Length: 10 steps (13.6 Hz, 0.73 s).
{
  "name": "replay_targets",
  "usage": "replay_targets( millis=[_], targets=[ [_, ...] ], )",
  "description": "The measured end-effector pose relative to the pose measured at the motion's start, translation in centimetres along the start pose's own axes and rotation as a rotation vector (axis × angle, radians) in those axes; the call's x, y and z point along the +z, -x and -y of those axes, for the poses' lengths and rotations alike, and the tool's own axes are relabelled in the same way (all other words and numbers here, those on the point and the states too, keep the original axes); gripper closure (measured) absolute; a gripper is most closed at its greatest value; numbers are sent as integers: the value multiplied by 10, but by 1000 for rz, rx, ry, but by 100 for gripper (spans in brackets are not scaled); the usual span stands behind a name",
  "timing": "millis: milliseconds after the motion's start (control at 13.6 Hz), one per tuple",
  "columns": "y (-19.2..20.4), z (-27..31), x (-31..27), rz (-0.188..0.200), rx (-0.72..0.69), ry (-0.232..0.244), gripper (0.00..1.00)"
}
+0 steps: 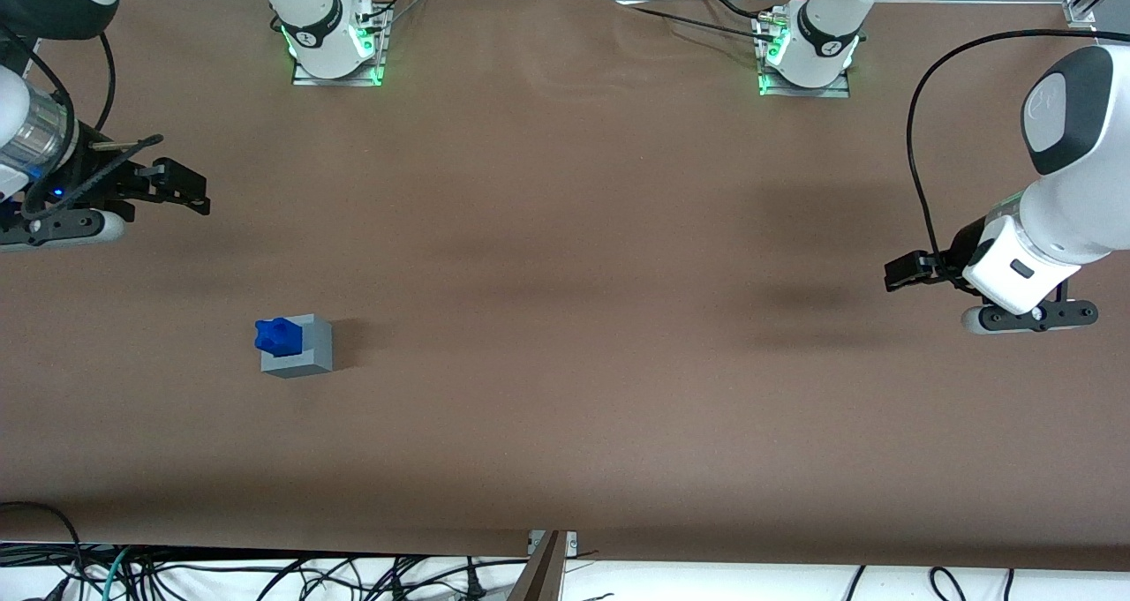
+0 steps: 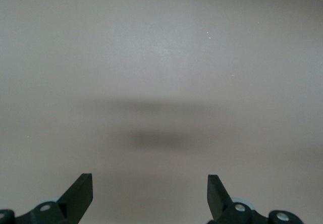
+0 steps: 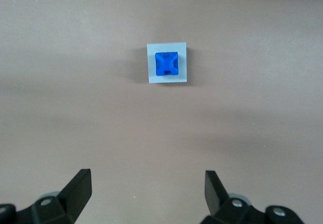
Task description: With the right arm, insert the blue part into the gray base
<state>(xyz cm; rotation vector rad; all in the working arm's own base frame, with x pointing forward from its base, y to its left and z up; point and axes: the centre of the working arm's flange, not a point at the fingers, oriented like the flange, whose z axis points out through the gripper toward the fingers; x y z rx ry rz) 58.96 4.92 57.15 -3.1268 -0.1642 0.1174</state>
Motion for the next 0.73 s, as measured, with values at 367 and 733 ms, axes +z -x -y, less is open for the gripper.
replay_targets(
  millis=[367, 733],
  targets=[
    [13, 1, 12, 7, 0, 1, 1],
    [21, 1, 3, -8, 0, 2, 0]
  ],
)
